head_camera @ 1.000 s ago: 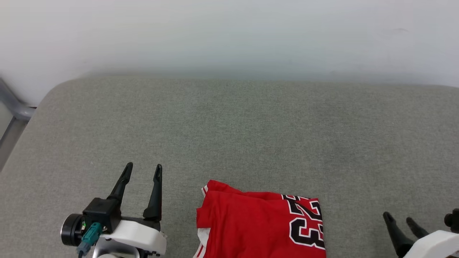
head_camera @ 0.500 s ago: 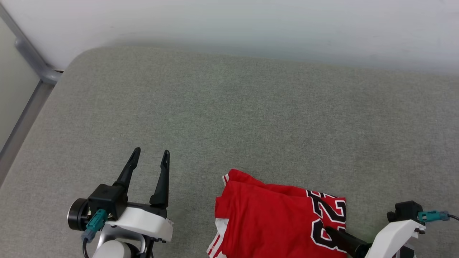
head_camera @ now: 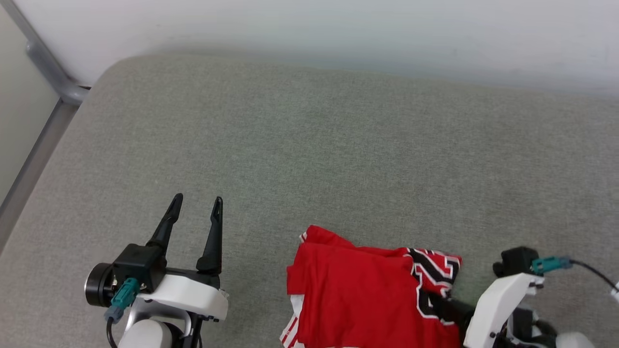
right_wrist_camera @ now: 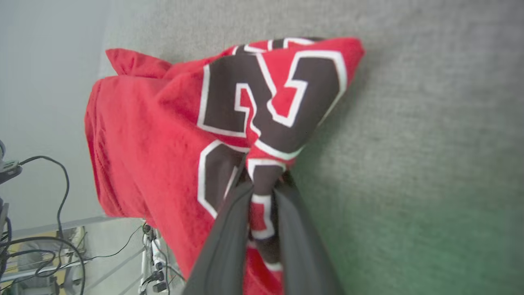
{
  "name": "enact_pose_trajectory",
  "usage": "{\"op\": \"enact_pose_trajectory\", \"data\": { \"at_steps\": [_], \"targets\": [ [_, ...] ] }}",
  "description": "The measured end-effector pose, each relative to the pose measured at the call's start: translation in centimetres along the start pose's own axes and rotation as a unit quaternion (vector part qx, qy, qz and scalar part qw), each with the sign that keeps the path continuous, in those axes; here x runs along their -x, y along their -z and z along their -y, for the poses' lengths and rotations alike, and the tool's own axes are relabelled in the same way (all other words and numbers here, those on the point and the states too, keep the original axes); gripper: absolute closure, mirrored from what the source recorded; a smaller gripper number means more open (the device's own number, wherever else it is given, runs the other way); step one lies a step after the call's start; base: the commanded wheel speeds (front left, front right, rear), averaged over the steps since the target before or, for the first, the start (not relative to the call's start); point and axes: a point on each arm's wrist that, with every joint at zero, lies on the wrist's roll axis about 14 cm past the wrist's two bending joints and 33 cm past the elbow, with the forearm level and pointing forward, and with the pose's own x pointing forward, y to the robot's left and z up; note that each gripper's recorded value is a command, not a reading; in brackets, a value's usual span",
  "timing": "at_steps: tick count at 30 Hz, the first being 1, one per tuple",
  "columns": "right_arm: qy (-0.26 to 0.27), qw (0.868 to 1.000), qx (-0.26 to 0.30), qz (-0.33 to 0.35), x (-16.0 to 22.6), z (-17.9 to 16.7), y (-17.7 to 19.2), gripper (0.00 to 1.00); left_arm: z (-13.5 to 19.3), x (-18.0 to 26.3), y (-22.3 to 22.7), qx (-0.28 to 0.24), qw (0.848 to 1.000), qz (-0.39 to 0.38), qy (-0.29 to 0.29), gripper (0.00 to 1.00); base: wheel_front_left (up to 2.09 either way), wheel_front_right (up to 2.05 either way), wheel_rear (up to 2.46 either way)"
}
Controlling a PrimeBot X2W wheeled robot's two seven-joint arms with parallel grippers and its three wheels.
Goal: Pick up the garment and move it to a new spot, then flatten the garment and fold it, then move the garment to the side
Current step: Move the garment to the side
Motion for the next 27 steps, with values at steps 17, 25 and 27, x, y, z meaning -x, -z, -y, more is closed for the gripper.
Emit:
{"op": "enact_pose_trajectory", "data": {
  "at_steps": [17,25,27],
  "targets": [
    [0.256,0.940,0.180,0.139,11.9,9.7,-6.6,1.00,7.5,-2.2,-0.9,0.002,0.992,0.025,0.120,0.00,0.00,0.00,0.00],
    [0.330,0.915,0.147,0.182,17.5,14.1,-8.1,1.00,14.1,-4.9,-0.8,0.018,0.975,0.035,0.219,0.00,0.00,0.00,0.00],
    [0.353,0.904,0.148,0.191,18.7,15.5,-8.9,1.00,15.5,-5.8,-0.7,0.023,0.970,0.038,0.241,0.00,0.00,0.00,0.00]
  ]
}}
